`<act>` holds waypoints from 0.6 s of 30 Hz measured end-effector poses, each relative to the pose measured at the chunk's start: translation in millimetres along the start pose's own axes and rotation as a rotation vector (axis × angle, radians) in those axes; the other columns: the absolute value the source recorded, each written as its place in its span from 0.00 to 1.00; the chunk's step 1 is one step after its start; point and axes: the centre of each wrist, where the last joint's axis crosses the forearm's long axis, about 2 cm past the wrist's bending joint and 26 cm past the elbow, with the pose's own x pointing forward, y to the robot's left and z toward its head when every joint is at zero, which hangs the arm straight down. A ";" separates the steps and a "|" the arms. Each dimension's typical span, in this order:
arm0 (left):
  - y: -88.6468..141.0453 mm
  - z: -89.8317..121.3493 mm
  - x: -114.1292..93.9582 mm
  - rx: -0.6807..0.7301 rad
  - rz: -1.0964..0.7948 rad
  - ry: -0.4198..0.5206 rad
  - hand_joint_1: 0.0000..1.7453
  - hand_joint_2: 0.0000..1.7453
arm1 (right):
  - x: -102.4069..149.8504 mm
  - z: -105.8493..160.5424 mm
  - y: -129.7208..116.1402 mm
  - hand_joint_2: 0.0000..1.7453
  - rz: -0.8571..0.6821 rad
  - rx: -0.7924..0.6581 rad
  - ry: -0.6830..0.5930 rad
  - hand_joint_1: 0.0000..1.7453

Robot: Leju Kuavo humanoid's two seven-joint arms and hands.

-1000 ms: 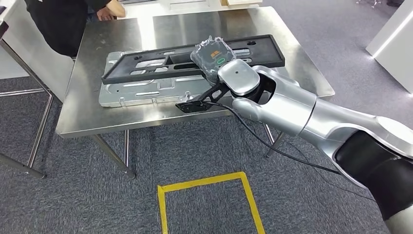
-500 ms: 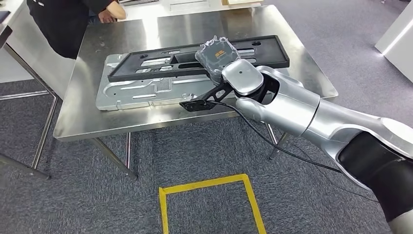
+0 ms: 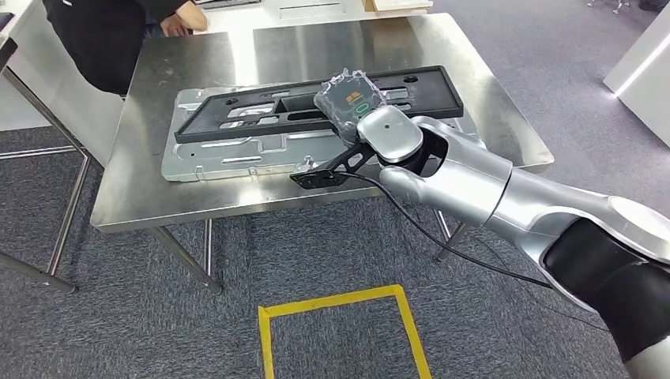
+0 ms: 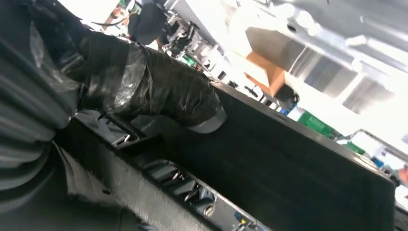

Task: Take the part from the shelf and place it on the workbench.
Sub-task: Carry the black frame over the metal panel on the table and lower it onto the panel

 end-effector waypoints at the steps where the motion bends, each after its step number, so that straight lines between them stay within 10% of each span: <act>1: 0.0 0.0 0.1 0.001 -0.001 0.001 0.00 1.00 | -0.4 -0.1 0.1 1.00 0.001 0.000 0.001 1.00; 18: 1.6 -0.2 3.5 0.008 -0.012 -0.008 0.00 1.00 | 1.0 0.0 7.8 1.00 0.007 0.018 0.000 1.00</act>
